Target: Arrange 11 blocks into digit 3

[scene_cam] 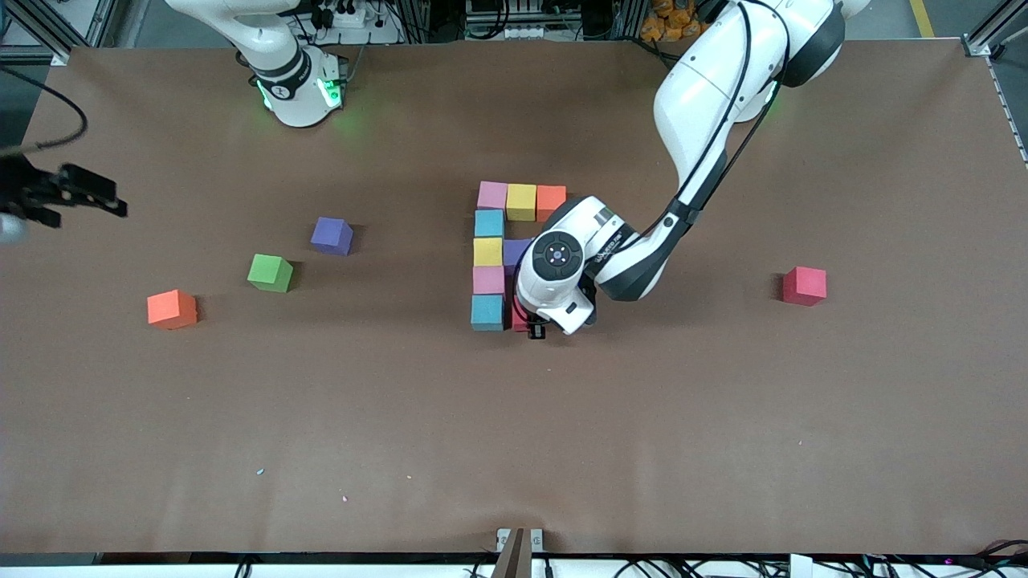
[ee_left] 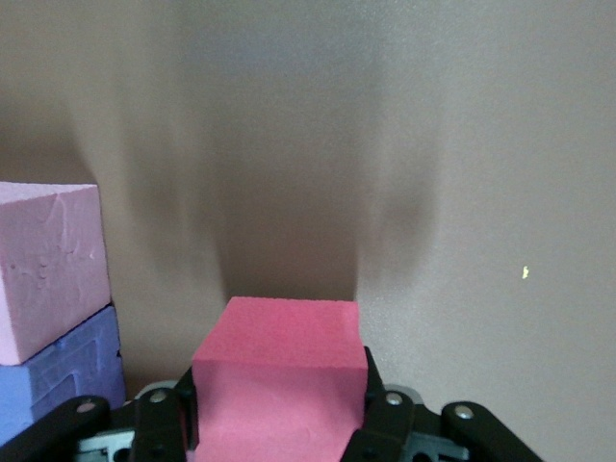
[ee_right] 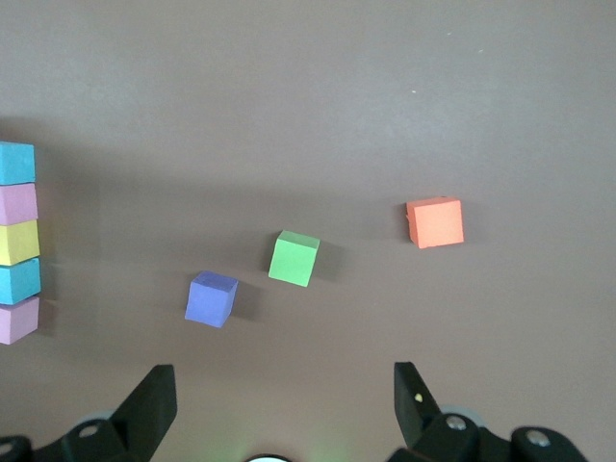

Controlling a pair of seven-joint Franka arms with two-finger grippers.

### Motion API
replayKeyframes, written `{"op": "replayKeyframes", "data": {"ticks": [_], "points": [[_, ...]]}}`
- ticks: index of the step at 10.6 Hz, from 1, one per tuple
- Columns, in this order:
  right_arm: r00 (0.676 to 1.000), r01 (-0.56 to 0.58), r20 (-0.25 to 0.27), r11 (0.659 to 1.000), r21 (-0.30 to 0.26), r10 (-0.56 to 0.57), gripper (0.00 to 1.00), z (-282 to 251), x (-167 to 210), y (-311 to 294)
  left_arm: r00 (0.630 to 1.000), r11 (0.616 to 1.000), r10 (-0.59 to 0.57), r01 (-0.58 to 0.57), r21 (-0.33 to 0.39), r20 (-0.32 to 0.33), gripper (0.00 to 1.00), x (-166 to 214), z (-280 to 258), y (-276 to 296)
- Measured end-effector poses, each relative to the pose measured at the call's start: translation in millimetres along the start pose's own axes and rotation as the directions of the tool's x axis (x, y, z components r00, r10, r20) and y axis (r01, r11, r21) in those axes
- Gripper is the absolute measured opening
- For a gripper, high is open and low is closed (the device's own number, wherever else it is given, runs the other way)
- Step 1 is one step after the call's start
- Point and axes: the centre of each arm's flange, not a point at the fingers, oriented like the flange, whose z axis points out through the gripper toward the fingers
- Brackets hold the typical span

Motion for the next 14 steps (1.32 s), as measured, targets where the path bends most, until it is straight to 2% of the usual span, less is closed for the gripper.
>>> {"op": "replayKeyframes", "data": {"ticks": [4, 7, 14], "points": [[0.993, -0.050, -0.107, 0.998, -0.022, 0.048, 1.00, -9, 1, 22, 1.000, 1.000, 0.002, -0.002, -0.007, -0.001, 0.59, -2, 7, 1], [0.991, -0.093, -0.099, 0.994, -0.055, 0.087, 1.00, -3, 3, 21, 1.000, 1.000, 0.012, -0.012, -0.019, -0.011, 0.59, -5, 12, -3], [0.990, -0.109, -0.100, 0.992, -0.069, 0.102, 1.00, 3, 9, 17, 1.000, 0.999, 0.017, -0.017, -0.027, 0.000, 0.59, -12, 15, -3]]}}
